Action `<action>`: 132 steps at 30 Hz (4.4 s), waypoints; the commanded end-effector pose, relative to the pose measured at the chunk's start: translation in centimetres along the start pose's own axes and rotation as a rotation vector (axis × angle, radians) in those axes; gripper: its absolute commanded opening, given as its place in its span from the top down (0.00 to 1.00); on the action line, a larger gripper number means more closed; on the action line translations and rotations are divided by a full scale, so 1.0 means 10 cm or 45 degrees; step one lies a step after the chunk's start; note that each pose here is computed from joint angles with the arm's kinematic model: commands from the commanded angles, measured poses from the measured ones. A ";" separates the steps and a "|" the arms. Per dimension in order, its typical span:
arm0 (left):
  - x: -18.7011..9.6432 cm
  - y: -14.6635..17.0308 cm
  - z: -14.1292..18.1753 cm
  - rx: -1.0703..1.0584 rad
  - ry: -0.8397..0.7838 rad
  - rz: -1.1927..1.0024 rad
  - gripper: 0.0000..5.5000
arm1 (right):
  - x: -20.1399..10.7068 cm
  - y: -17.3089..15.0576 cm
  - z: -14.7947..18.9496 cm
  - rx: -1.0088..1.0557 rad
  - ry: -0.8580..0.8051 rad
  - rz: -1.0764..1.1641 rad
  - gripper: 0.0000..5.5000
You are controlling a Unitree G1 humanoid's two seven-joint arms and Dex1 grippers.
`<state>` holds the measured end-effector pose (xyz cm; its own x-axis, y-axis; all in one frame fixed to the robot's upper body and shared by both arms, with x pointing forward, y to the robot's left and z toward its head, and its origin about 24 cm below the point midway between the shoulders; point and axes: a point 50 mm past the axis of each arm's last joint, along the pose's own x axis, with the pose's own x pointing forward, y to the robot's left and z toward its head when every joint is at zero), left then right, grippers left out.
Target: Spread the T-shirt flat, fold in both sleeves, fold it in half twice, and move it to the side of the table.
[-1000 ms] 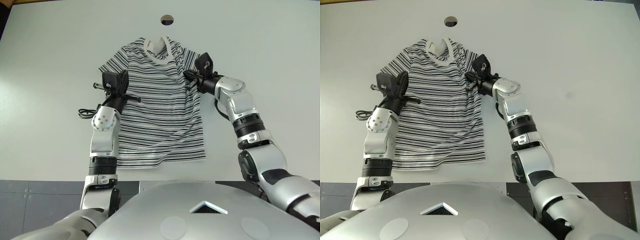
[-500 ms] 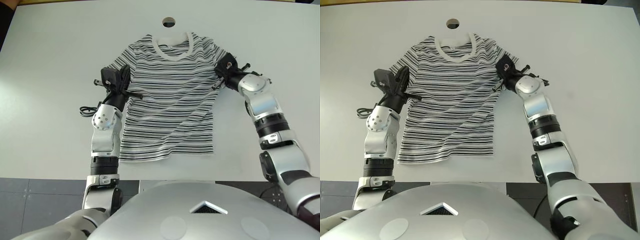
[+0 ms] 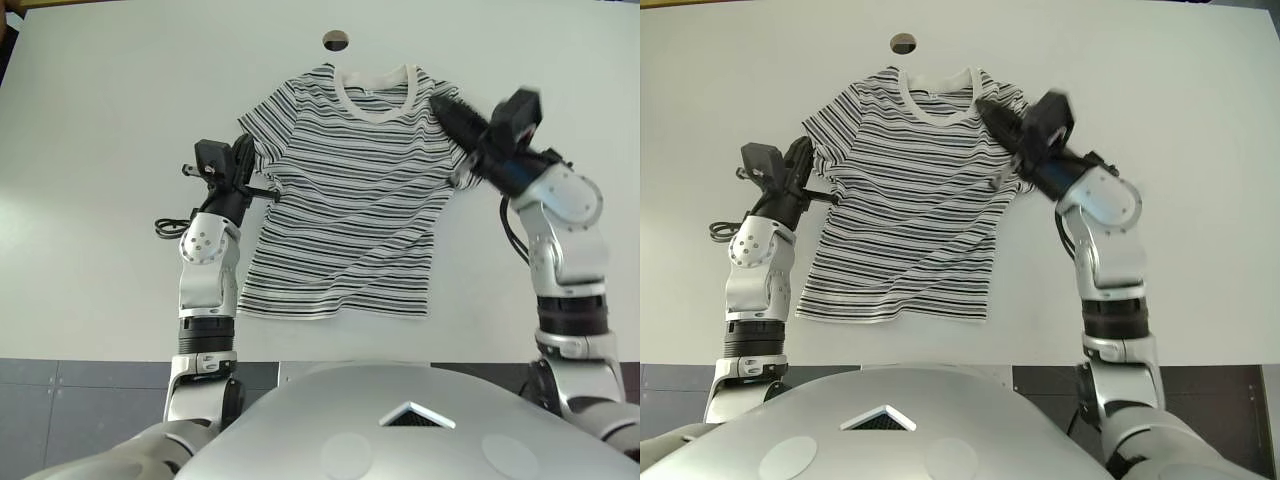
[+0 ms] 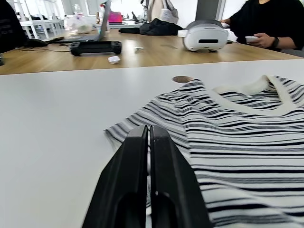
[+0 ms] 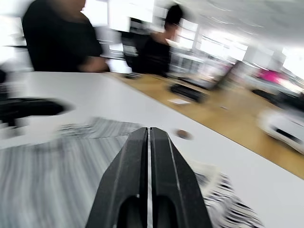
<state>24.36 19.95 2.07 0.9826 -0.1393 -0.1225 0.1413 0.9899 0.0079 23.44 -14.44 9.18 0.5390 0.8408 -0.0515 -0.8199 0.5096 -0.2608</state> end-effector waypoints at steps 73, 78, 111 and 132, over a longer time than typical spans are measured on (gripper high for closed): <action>0.35 0.13 -0.25 -0.200 0.588 -0.248 0.63 | -0.41 0.04 0.15 -0.129 0.163 -0.013 0.98; 0.28 0.16 -0.32 -0.215 0.617 -0.239 0.78 | -0.38 0.05 0.13 -0.145 0.167 -0.017 0.98; 0.65 -0.96 0.17 -0.416 0.341 -0.607 0.98 | -0.67 -0.65 -0.67 -0.033 0.739 -0.735 0.98; 0.34 -0.81 0.01 -0.068 0.284 -0.511 0.70 | -0.62 -0.82 -0.95 0.311 0.802 -0.817 0.67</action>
<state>26.92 10.84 1.60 0.7941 -0.5205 -0.3138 0.4938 0.8535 -0.1661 28.29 -25.85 2.67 0.8544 0.1616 -0.4939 -0.2936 0.9343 -0.2021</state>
